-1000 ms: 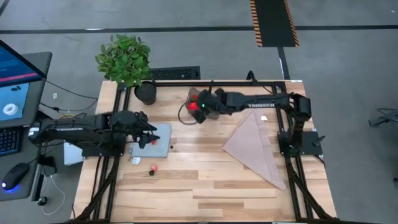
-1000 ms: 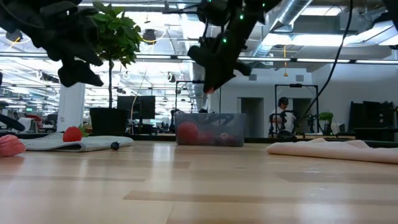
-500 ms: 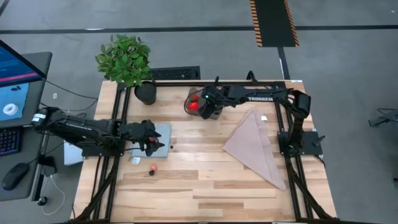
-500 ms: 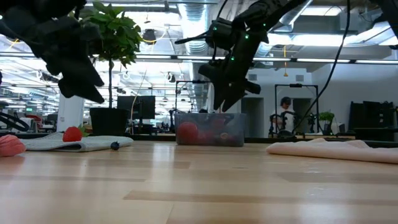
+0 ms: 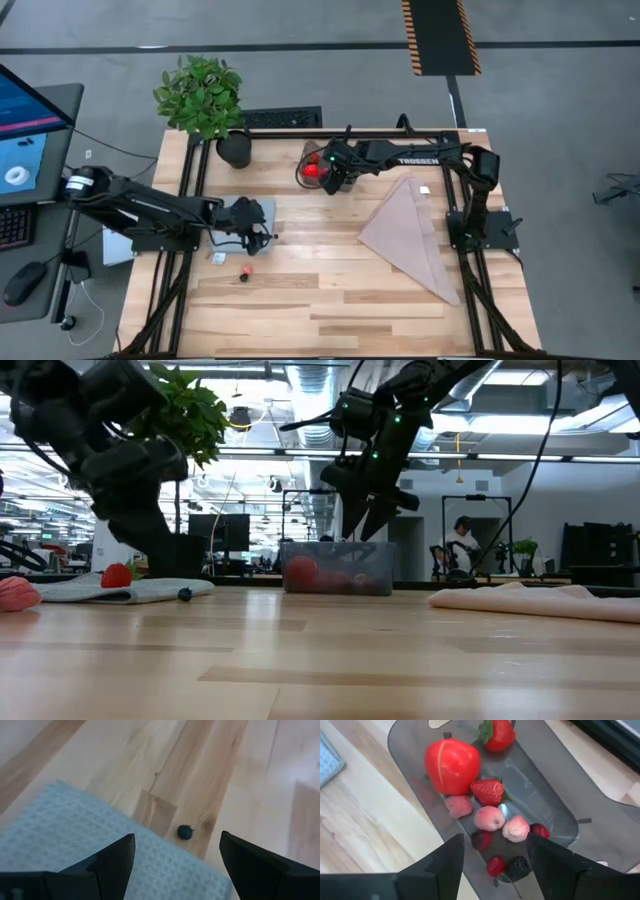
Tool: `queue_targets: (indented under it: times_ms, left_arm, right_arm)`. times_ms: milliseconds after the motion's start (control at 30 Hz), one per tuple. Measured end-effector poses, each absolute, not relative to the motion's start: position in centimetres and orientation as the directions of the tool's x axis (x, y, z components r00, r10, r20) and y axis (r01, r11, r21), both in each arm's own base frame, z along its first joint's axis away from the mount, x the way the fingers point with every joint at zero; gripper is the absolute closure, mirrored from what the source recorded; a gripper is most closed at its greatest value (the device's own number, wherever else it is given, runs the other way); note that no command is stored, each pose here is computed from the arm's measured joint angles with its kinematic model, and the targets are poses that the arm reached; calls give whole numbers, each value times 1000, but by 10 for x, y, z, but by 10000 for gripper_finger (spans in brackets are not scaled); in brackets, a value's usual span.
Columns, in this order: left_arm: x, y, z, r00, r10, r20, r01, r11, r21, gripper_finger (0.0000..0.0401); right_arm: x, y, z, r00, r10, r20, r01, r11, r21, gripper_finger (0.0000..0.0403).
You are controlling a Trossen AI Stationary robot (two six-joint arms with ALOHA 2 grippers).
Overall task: Pick and placing Produce into tupperware
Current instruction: Put the blueberry into the black bin
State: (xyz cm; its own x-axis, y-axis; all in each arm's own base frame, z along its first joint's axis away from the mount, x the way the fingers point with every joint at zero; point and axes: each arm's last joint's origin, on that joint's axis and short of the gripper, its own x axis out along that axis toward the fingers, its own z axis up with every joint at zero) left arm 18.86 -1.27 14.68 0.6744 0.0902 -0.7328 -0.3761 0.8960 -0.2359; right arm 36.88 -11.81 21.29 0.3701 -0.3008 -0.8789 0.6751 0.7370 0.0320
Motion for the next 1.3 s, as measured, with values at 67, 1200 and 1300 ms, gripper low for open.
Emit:
queue_targets:
  times_ms: [67, 1200, 1300]
  left_arm:
    - [193, -14, 141, 671, 84, -737, -359, 906, -224, 123]
    - [214, -26, 111, 659, 92, -746, -274, 954, -124, 356]
    - [214, -26, 112, 667, 91, -739, -272, 954, -129, 379]
  right_arm:
    - [369, -117, 213, 367, -305, -879, 673, 739, 24, 167]
    - [370, -107, 212, 352, -289, -890, 644, 765, 6, 175]
    - [370, -105, 212, 352, -287, -891, 640, 768, 5, 175]
